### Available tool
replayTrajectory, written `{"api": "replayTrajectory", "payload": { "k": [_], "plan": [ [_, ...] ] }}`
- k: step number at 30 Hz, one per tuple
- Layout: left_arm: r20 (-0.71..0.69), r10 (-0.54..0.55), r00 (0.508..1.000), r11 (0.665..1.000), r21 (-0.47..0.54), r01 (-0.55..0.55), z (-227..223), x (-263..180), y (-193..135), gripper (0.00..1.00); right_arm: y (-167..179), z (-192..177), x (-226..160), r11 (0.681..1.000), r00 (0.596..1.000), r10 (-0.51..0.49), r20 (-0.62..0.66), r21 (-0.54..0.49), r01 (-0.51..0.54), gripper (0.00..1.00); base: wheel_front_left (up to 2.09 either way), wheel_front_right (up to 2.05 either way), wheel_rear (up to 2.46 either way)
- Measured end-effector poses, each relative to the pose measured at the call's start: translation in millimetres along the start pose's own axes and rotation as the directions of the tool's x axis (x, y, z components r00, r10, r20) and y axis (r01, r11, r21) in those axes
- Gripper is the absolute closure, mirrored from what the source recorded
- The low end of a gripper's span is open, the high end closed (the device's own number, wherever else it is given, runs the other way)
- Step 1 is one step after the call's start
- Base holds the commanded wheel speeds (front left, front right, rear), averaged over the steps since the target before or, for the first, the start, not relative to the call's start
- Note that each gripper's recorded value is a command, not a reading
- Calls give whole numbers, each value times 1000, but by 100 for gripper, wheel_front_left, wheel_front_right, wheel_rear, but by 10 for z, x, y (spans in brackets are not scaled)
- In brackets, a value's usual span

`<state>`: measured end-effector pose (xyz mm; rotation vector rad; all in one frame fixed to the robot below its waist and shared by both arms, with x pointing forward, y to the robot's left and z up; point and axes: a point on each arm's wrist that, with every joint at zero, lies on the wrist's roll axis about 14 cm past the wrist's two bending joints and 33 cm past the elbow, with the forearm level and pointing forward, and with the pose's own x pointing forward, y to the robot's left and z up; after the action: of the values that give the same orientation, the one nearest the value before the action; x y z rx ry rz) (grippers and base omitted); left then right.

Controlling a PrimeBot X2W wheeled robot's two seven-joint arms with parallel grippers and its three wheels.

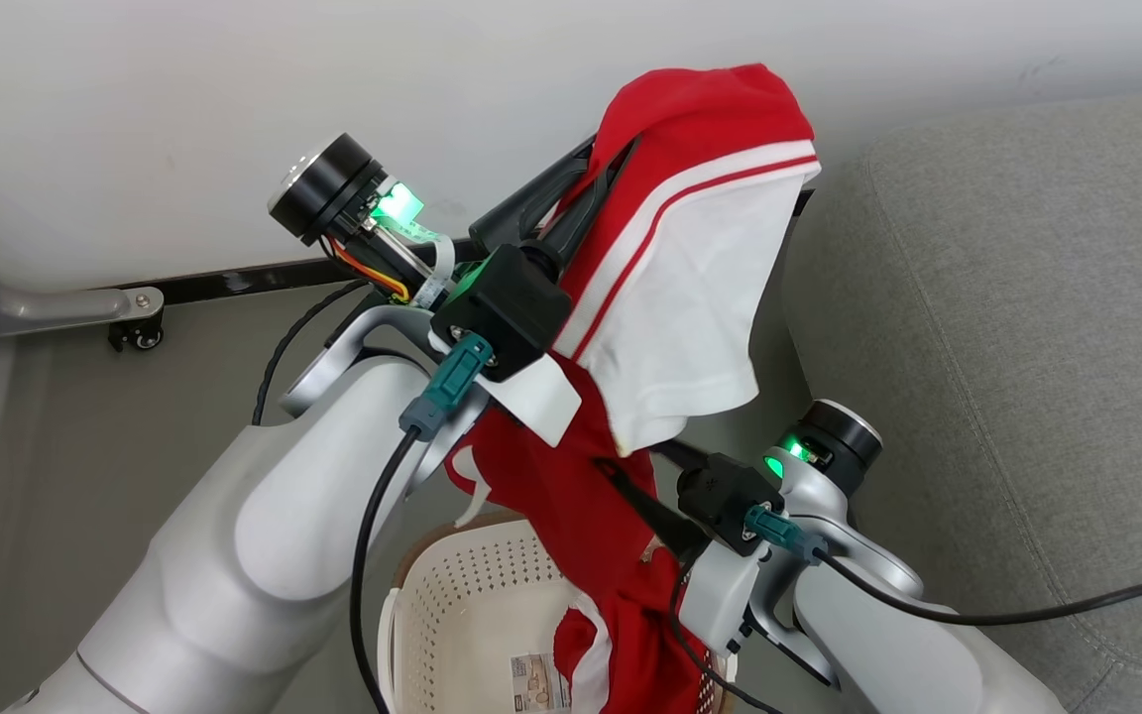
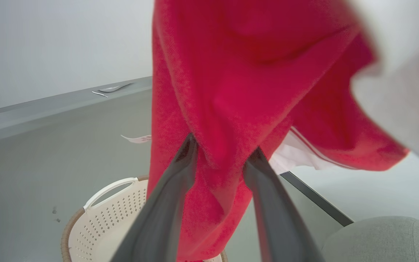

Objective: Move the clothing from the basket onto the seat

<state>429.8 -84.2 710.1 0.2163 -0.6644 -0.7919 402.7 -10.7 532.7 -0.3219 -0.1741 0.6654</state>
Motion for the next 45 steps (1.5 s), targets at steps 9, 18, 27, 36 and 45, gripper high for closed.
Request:
{"api": "replayTrajectory", "payload": {
  "k": [9,18,27,36,45],
  "plan": [
    [-49,45,998,999,3,-45,-215,-58,175,100,-4,-102,-19,999,1000,-5,-26,38,6,100,0,0,0],
    [-147,92,985,995,-26,-97,-607,-213,334,100,-278,-113,-123,992,994,-106,-25,67,108,100,0,0,0],
    [-220,104,970,983,-127,-135,-930,-353,241,100,-684,18,-315,967,969,-246,20,76,244,100,0,0,0],
    [-282,93,955,951,-258,-169,-1164,-518,55,51,-1093,138,-552,920,921,-386,57,97,380,100,0,0,0],
    [-301,53,952,900,-399,-176,-1204,-627,-172,0,-1473,232,-847,864,860,-503,84,84,497,100,0,0,0]
  ]
}}
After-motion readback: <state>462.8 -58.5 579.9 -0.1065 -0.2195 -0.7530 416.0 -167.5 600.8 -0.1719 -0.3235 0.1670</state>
